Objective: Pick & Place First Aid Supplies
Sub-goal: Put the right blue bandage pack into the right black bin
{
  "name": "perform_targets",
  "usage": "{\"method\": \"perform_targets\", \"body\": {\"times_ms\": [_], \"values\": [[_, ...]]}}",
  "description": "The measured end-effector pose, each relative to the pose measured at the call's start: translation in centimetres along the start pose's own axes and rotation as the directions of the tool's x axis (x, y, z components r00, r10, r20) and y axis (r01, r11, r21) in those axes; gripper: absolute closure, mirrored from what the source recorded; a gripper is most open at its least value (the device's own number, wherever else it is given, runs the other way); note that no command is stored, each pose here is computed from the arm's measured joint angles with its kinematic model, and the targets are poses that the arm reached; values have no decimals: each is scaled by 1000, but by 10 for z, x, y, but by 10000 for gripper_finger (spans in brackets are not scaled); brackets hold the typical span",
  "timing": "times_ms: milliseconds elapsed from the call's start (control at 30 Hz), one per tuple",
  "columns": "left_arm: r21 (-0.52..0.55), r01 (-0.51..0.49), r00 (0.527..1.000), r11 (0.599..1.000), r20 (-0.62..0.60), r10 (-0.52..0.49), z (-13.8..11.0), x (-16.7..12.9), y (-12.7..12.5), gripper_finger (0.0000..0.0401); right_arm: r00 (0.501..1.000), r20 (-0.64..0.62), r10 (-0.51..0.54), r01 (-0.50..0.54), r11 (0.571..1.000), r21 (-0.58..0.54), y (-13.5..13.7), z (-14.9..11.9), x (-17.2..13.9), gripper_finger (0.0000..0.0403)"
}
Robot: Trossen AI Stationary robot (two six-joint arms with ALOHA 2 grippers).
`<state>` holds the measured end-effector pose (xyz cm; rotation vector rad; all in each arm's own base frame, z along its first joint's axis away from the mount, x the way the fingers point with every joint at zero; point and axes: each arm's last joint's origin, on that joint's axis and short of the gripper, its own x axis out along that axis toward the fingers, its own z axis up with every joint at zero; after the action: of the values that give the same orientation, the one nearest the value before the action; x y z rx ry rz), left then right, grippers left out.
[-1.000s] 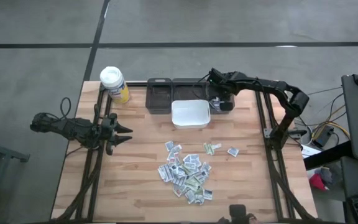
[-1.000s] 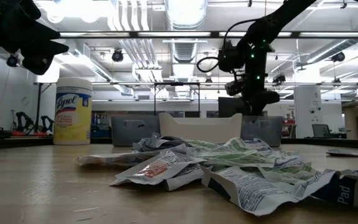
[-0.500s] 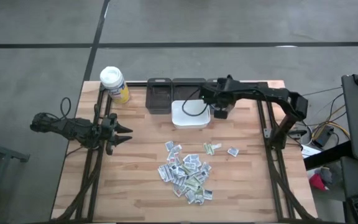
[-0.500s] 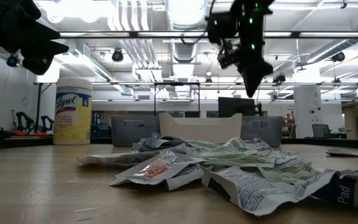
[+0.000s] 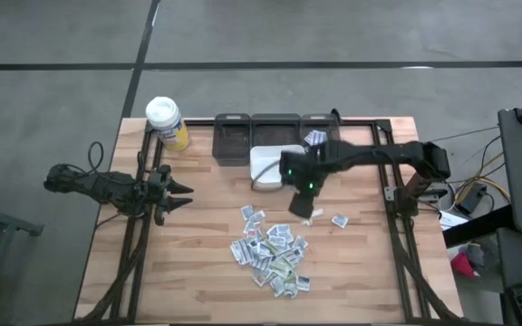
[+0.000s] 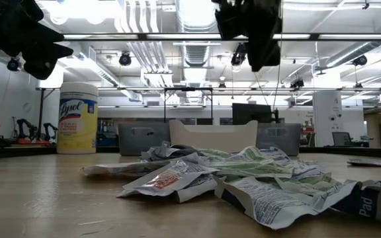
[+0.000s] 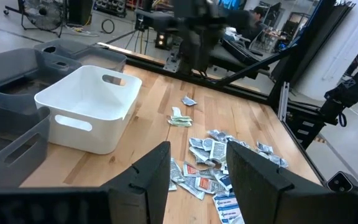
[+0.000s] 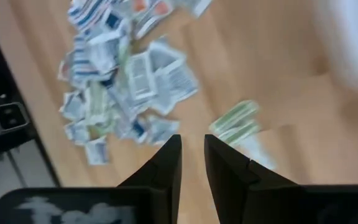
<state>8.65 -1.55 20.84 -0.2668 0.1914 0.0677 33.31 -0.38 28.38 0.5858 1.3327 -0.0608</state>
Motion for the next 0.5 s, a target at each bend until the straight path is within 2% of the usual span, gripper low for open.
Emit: {"method": "perform_targets", "body": {"times_ms": [167,267,367,500], "values": [[0,0,1000,1000,0,0,0,0,0,240,999,-29,25,-25,1000,6,38,-20,16,330],[0,-1,1000,1000,0,1,0,0,0,240,998,-4,60,-60,997,-39,61,-30,26,328],[0,0,1000,1000,0,0,0,0,0,240,993,62,99,-92,990,-107,80,-37,37,329],[0,-1,1000,1000,0,1,0,0,0,240,982,164,97,-70,984,-163,94,-43,47,335]]}}
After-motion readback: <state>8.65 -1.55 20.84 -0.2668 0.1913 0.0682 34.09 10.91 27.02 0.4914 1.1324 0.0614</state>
